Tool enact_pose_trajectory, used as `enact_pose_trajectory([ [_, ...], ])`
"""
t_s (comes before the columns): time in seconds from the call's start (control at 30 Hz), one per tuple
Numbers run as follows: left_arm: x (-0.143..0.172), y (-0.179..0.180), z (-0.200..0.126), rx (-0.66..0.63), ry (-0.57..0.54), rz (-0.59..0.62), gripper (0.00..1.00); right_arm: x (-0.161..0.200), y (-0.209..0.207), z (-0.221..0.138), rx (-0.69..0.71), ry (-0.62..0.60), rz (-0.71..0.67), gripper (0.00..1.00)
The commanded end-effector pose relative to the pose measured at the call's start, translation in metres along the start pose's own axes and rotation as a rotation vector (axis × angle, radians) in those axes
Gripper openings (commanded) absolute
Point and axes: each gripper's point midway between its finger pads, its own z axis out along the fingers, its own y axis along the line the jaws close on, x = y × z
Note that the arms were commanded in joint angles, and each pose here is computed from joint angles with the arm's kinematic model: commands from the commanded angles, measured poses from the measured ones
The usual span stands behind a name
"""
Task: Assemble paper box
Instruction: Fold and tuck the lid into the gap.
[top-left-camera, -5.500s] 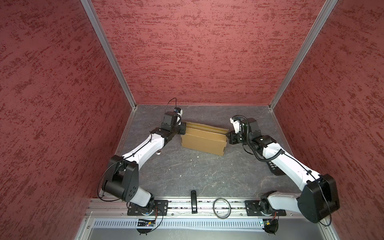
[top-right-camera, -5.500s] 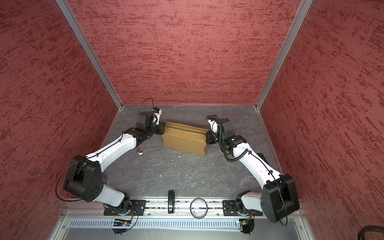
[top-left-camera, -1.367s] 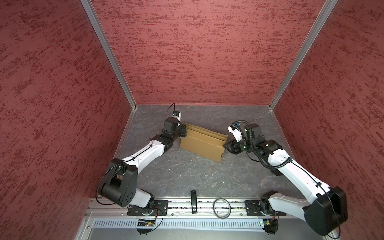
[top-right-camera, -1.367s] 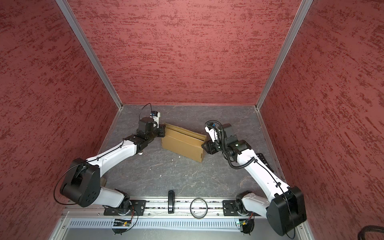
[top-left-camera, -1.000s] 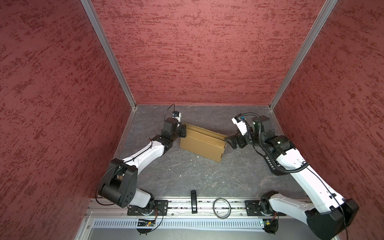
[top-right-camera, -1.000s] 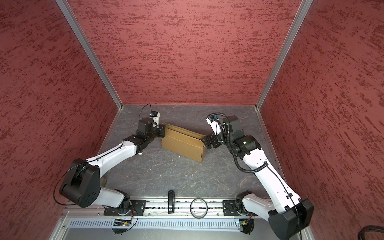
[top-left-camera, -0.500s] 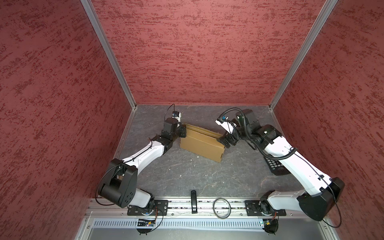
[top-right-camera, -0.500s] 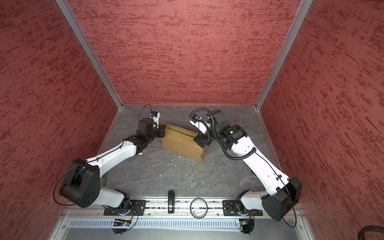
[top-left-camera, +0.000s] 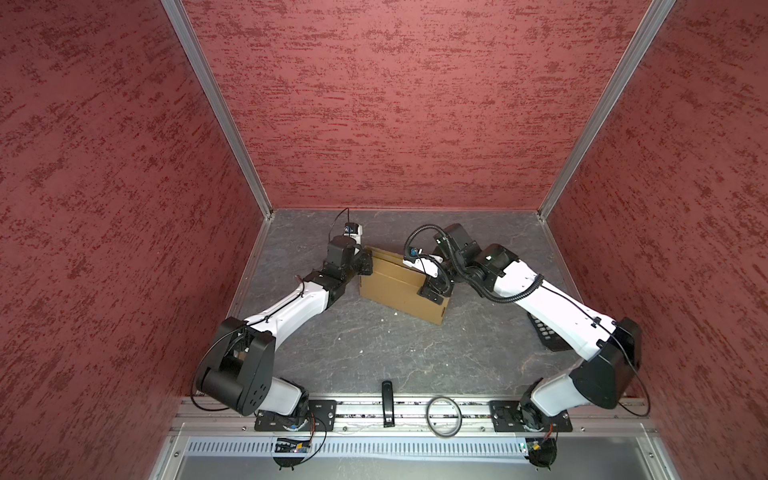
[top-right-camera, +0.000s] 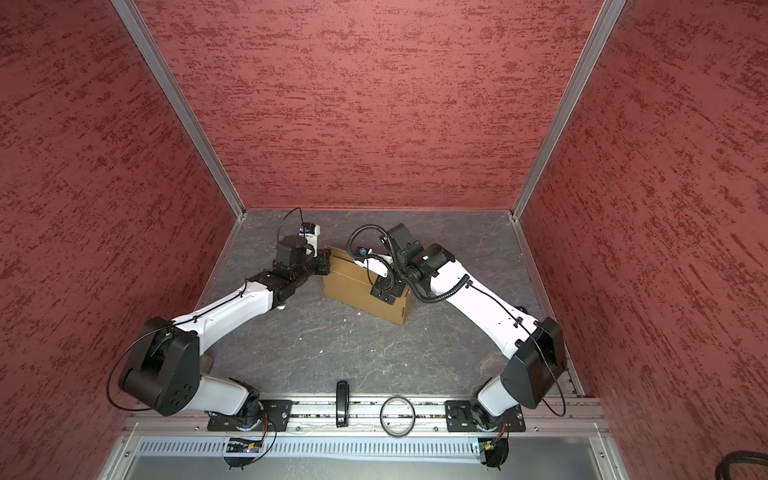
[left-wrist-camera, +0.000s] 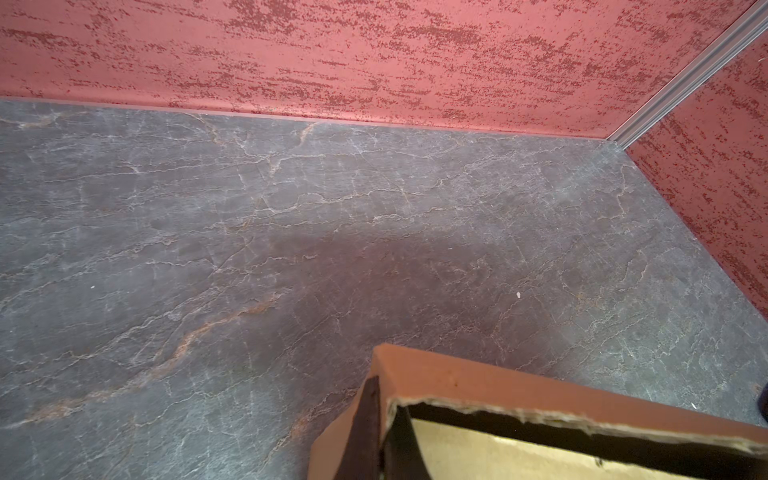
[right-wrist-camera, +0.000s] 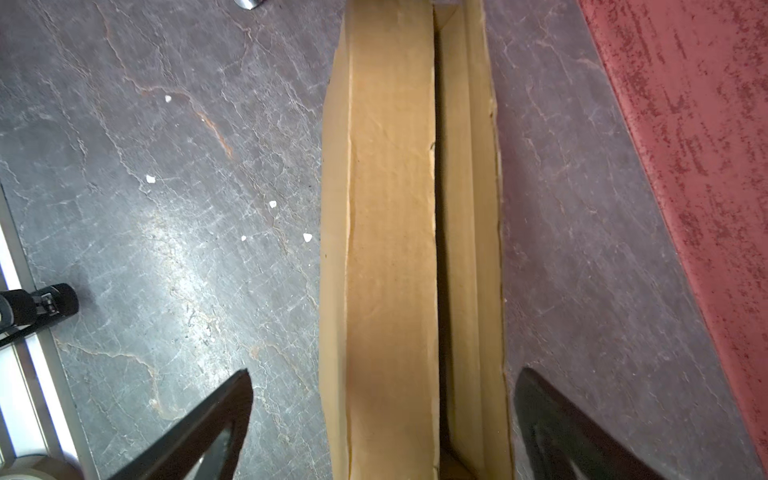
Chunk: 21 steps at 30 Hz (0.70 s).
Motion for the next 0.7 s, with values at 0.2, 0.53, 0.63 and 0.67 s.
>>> enact_pose_trajectory([
  [0.2, 0.059, 0.014, 0.002, -0.041, 0.193, 0.003, 0.0, -0.015, -0.017, -0.008, 0.091, -0.002, -0.11, 0.99],
  [0.53, 0.062, 0.016, 0.001, -0.049, 0.196, 0.0, 0.0, -0.016, -0.01, 0.013, 0.004, 0.044, -0.116, 0.99],
  [0.63, 0.063, 0.016, 0.001, -0.048, 0.198, 0.0, 0.0, -0.017, -0.008, 0.017, -0.016, 0.047, -0.116, 0.99],
  [0.67, 0.062, 0.016, 0.0, -0.047, 0.195, 0.0, 0.0, -0.017, -0.008, 0.019, -0.02, 0.052, -0.115, 0.99],
])
